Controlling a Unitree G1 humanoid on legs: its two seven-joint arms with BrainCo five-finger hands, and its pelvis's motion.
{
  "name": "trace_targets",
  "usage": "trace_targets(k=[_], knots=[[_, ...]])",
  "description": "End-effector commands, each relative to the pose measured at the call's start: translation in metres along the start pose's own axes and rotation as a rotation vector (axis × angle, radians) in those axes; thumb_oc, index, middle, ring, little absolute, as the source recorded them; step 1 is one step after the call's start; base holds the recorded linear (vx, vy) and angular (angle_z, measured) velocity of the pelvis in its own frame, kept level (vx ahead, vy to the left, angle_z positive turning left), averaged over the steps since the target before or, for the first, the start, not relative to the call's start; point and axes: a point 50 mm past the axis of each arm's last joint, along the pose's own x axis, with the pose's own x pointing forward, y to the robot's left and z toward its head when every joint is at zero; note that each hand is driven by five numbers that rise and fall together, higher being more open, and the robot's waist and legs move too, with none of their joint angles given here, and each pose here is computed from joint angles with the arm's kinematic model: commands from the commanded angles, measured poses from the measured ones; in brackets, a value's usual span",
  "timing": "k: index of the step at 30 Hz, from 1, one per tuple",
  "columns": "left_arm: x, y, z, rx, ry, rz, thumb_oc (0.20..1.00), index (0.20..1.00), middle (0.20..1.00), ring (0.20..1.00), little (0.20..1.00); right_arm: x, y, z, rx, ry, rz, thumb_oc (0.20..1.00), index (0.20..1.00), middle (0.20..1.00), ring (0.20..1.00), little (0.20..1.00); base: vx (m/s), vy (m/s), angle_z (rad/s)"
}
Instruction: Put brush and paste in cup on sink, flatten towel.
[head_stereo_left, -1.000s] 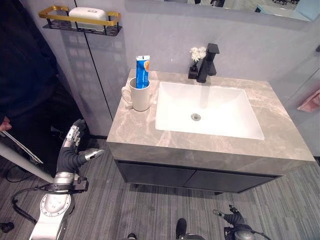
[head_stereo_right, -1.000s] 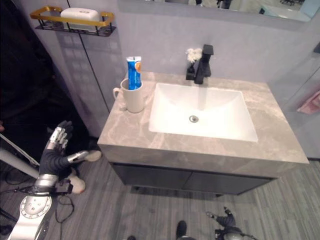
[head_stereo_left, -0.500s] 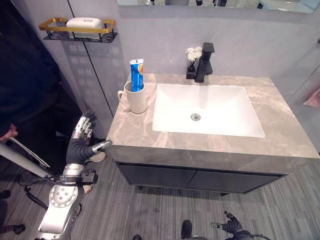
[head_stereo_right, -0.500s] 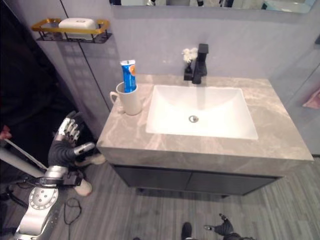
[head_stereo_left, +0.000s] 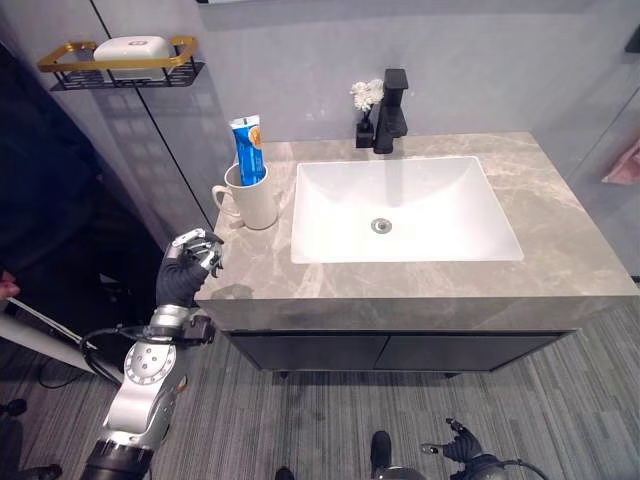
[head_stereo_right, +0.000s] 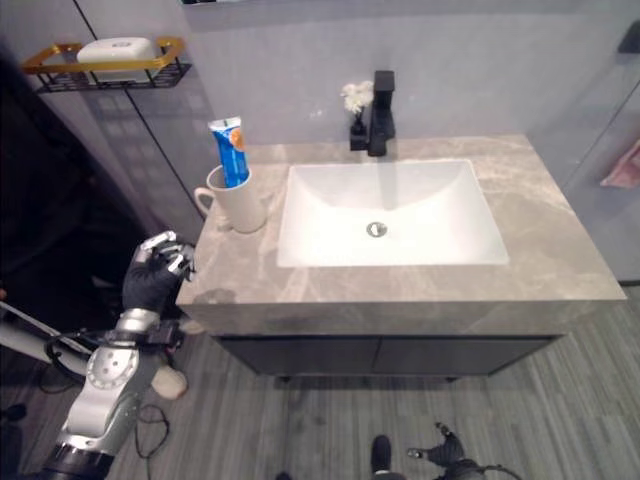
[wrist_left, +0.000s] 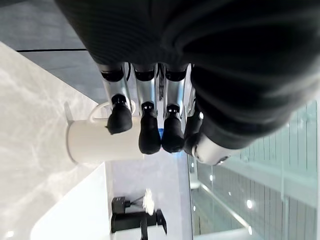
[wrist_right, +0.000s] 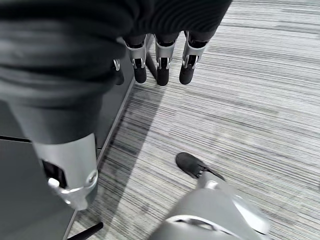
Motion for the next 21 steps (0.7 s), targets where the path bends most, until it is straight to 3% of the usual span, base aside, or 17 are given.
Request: trace_targets(k=[1,9,21], knots=[[0.006,0.006,0.018,0.045,-0.075,-0.006,0.200,0.200,0.200,0.200,0.200,0.004,0.004,0.014,-0.034,-0.037,0.012,1.000,1.000,1.000,1.000,1.000,0.04,0.044,-0.05],[0.021,0.009,0.002,0.022,0.026,0.025,0.200,0.200,0.200,0.200,0.200,0.003,0.009,0.011,-0.030,-0.012,0.055,1.000,1.000,1.000,1.000,1.000,0.03,0.051,0.00],[0.047,0.015,0.008,0.040,0.018,0.063,0.200,0.200,0.200,0.200,0.200,0.006,0.007,0.016,-0.082,-0.015,0.072,1.000,1.000,1.000,1.000,1.000,-0.01,0.006,-0.01]])
